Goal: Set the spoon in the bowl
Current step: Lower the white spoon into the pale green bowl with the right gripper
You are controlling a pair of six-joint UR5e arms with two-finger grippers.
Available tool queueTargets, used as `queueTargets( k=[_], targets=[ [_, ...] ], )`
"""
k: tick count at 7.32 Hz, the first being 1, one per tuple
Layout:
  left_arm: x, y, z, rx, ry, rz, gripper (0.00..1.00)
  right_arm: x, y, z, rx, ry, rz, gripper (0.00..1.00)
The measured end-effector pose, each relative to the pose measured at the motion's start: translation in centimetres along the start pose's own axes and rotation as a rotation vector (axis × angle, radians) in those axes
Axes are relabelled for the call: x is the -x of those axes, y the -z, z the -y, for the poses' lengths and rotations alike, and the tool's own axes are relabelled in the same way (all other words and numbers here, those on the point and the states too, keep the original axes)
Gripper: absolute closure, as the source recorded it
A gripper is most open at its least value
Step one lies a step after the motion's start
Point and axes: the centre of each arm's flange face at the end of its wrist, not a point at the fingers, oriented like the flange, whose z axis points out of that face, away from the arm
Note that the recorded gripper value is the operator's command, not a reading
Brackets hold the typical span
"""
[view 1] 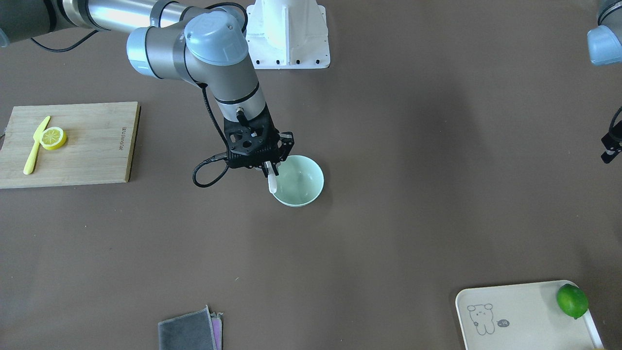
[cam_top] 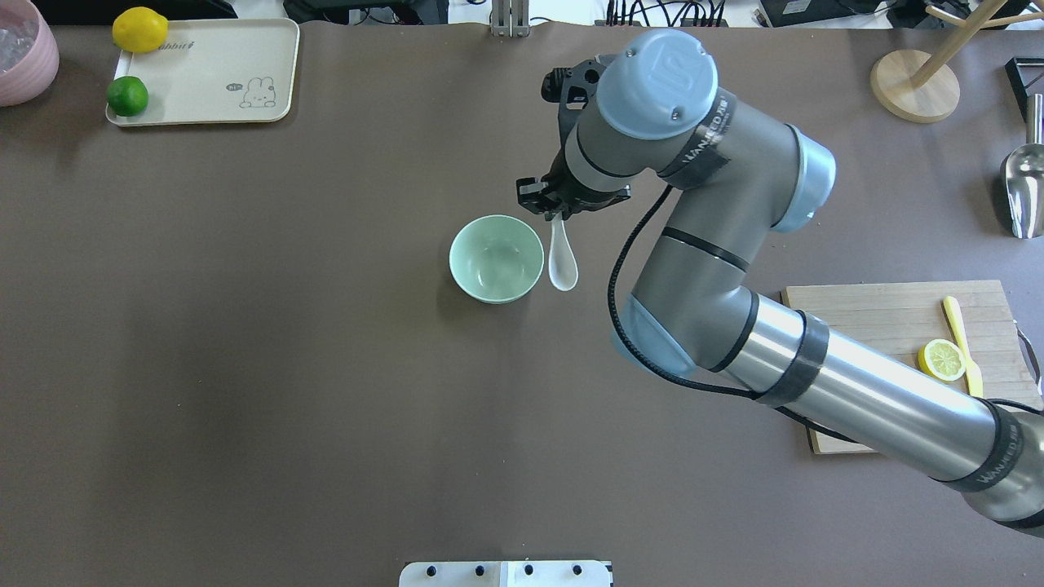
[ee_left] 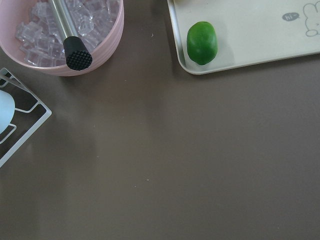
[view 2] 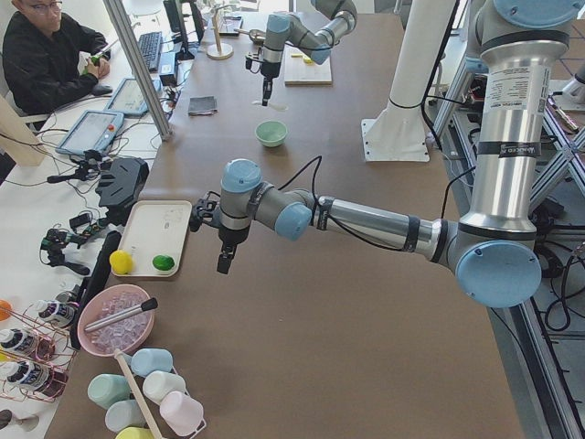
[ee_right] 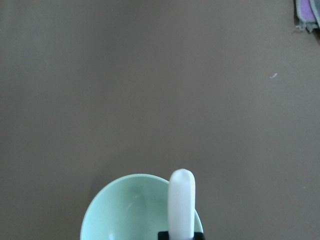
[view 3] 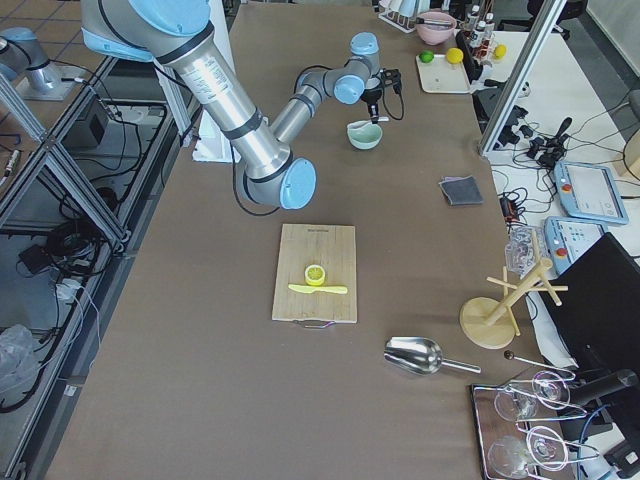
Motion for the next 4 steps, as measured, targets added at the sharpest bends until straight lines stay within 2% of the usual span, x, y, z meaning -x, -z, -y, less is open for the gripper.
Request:
queueTargets(
  k=[2, 4],
  targets=[
    [0.6, -0.7, -0.5, 0.016, 0.006, 0.005, 0.02, 2.7, -2.1, 1.7, -0.042, 0.002, 0.018, 1.0],
    [0.9, -1.3, -0.4, 0.025, 0.009, 0.012, 0.02, 4.4, -3.8, 1.1, -0.069, 0.005, 0.007, 1.0]
  ],
)
